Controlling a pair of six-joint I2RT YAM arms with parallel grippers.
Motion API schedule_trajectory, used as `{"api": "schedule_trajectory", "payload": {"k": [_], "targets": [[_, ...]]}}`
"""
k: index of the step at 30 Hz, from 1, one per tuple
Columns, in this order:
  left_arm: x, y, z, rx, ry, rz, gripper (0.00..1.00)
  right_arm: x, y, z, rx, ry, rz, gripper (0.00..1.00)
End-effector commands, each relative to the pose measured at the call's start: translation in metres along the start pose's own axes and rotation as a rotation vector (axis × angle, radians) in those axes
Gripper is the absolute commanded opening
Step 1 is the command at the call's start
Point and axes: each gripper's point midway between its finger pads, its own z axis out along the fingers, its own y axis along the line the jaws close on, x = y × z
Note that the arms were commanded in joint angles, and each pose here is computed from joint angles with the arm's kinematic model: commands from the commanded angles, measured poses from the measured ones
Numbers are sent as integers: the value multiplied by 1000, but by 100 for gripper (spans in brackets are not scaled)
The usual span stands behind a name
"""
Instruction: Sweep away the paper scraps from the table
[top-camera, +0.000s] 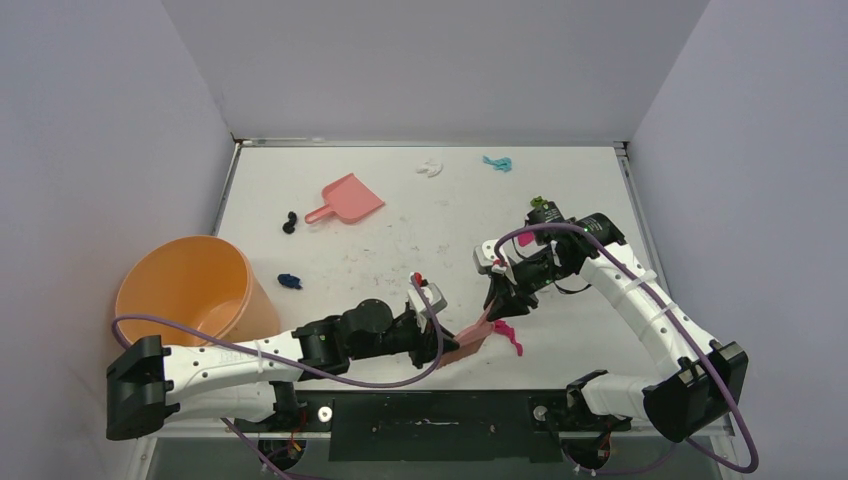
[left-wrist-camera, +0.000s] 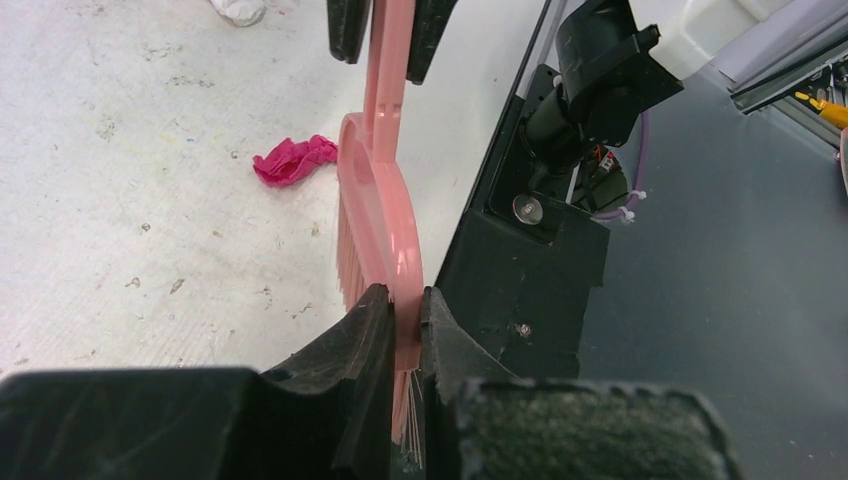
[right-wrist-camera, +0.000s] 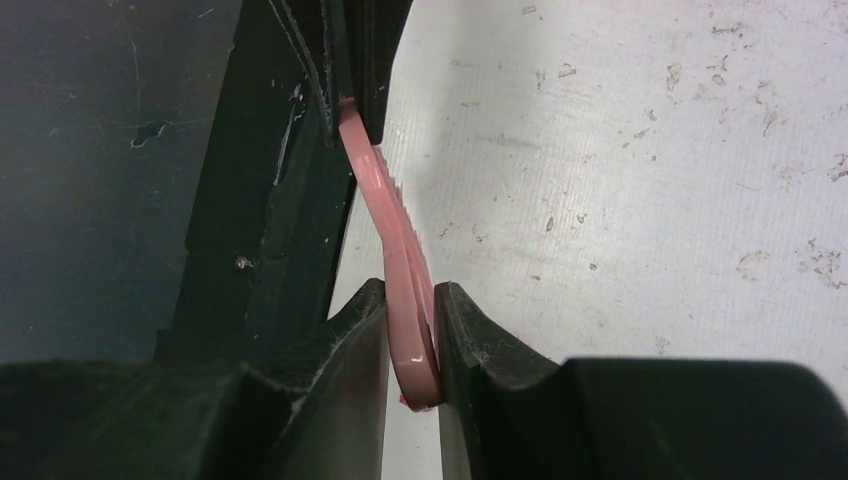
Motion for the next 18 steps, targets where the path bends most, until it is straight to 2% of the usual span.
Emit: {"api": "schedule_trajectory", "payload": {"k": [1, 5, 6, 9, 11, 13, 18], "targets": [[-27, -5, 2, 26, -97, -16, 0, -16, 2, -3, -2, -46, -41, 17], [-26, 4, 2, -20, -95, -28, 0, -15, 0, -3, 5, -40, -35, 6], [-26, 10, 2, -58, -90, -33, 3, -14, -1, -3, 11, -37, -30, 5], [-28, 38, -4, -225, -74, -25, 42, -13, -11, -3, 50, -31, 11, 5], [-37, 57, -13, -356, -70, -13, 58, -12, -22, -5, 96, -28, 85, 5], [-43, 81, -27, -501, -60, 23, 69, -9, -40, -11, 181, -30, 180, 5], [-77, 141, -65, -816, -75, 41, 79, -1, -68, -29, 303, -57, 298, 5]]}}
